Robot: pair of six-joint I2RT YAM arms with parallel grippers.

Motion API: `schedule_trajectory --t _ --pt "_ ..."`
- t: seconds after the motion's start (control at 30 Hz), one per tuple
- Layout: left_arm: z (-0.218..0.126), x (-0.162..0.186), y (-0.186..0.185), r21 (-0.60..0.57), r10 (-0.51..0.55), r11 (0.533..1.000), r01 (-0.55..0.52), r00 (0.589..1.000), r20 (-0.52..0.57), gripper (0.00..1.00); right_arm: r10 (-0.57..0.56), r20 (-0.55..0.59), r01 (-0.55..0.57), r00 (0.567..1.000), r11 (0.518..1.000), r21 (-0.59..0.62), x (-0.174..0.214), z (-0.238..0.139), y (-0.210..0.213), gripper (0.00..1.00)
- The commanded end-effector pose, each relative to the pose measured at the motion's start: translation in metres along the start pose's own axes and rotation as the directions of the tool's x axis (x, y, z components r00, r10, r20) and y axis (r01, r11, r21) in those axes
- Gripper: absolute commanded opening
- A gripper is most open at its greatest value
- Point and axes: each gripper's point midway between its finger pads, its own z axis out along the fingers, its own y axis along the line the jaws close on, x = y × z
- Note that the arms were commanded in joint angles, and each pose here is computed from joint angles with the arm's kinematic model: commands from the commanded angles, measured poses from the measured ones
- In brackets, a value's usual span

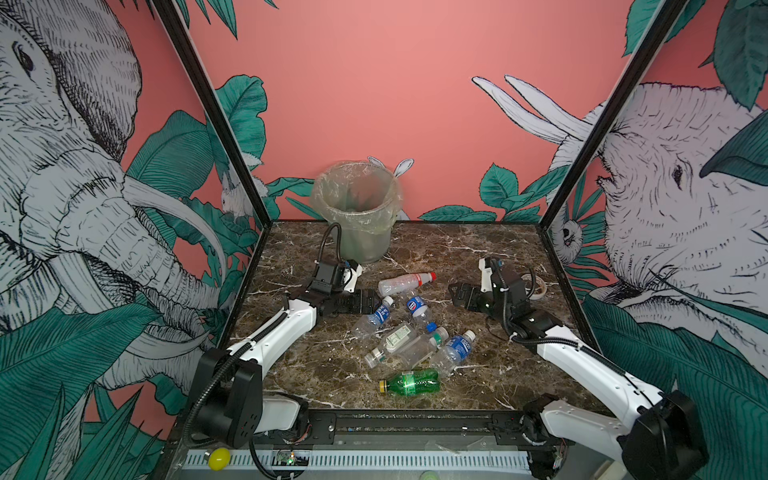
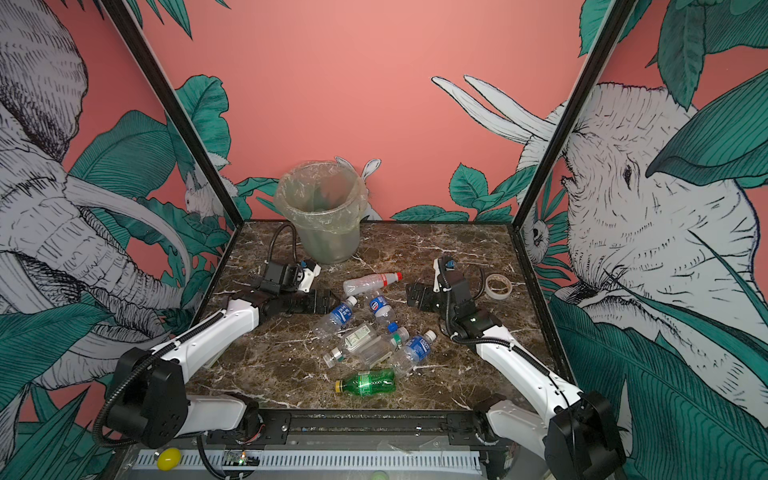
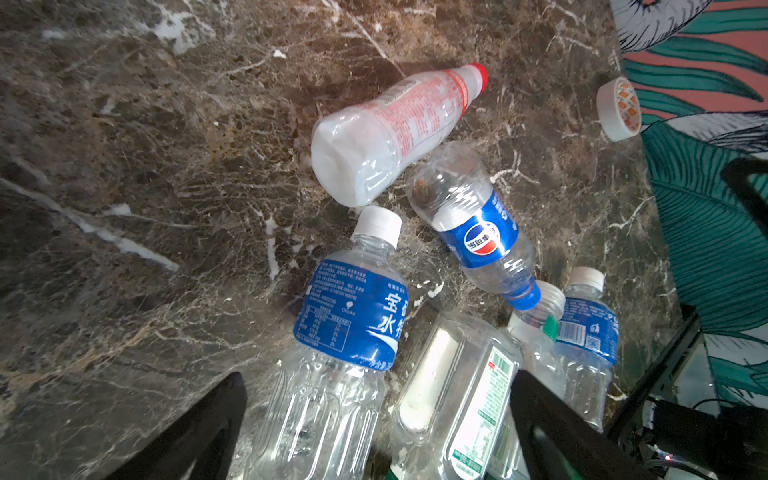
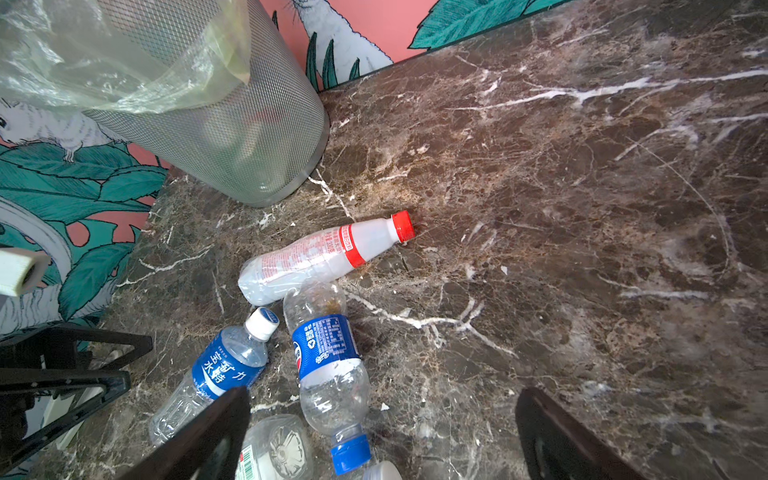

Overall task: Throw the plastic bottles in the bin
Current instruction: 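Lower the left gripper onto the blue-labeled water bottle and grasp it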

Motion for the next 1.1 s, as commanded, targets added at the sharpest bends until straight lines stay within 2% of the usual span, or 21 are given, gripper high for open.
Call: schedule_trajectory --t 0.0,0.37,0.77,1.07 --pt "0.001 0.001 -0.001 -0.040 0.047 0.998 -0.048 0.999 -0.026 0.99 0.019 0.023 -0.019 1.000 1.000 0.006 -0.005 -0.001 -0.002 0.99" --pt "0.021 0.019 0.009 -0.101 0.032 0.994 -0.043 0.994 -0.106 0.97 0.037 0.011 -0.038 0.999 0.999 0.007 -0.002 0.002 -0.003 0.99" --pt "0.034 0.042 0.020 -0.198 0.082 0.972 -0.124 0.975 -0.207 0.89 0.052 0.009 -0.052 0.999 0.999 0.001 0.002 0.001 -0.003 0.99" --pt "0.043 0.050 0.028 -0.243 0.091 0.958 -0.152 0.965 -0.244 0.87 0.058 0.004 -0.058 0.998 0.998 -0.003 0.000 0.003 -0.001 0.99"
